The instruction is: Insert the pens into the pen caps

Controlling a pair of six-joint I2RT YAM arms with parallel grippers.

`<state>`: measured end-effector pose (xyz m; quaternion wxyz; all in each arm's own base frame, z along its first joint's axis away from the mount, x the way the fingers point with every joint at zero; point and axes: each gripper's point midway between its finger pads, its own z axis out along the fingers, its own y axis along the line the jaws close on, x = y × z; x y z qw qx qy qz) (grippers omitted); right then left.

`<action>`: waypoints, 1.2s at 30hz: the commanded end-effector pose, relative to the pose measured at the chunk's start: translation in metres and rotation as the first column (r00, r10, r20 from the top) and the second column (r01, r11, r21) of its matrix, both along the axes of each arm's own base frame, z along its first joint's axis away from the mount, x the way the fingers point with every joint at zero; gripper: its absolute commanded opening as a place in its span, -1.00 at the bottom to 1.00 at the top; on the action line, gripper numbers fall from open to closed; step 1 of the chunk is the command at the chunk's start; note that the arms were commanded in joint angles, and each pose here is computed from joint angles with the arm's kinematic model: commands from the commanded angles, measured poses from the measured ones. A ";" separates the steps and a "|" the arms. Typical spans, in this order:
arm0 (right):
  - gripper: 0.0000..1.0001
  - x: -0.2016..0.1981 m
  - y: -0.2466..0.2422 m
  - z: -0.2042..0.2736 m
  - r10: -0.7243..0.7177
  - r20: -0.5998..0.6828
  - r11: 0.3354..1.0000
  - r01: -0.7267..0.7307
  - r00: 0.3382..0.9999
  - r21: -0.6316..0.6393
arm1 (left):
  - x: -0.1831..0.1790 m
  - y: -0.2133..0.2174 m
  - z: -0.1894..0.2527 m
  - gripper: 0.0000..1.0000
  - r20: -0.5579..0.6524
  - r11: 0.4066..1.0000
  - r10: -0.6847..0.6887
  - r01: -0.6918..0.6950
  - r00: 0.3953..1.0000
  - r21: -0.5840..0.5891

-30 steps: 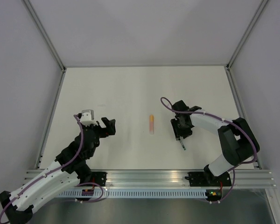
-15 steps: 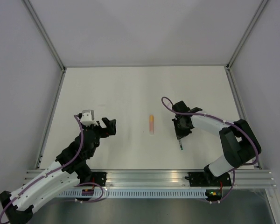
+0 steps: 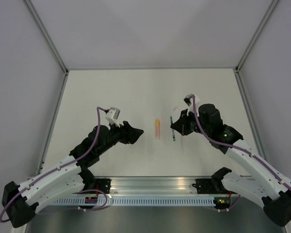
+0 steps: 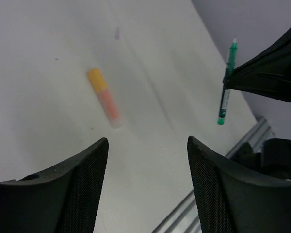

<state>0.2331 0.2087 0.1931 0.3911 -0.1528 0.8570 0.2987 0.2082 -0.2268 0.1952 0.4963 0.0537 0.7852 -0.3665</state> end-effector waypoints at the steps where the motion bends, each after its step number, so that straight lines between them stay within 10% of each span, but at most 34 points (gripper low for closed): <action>1: -1.00 -0.026 0.027 0.029 0.147 0.077 0.972 -0.158 0.986 0.174 | -0.019 -0.050 0.071 0.41 0.053 0.941 -0.227 0.233 0.972 -0.245; 10: -1.00 -0.049 0.048 0.066 0.264 0.147 0.913 -0.296 0.953 0.279 | -0.024 -0.100 0.117 0.57 0.156 0.840 -0.442 0.468 0.884 -0.276; 22: -1.00 -0.051 0.062 0.084 0.281 0.172 0.891 -0.323 0.944 0.319 | -0.020 -0.113 0.108 0.29 0.154 0.825 -0.472 0.497 0.868 -0.269; 36: -1.00 -0.064 0.089 0.090 0.324 0.159 0.877 -0.359 0.933 0.320 | -0.018 -0.112 0.102 -0.95 0.108 0.838 -0.459 0.470 0.882 -0.276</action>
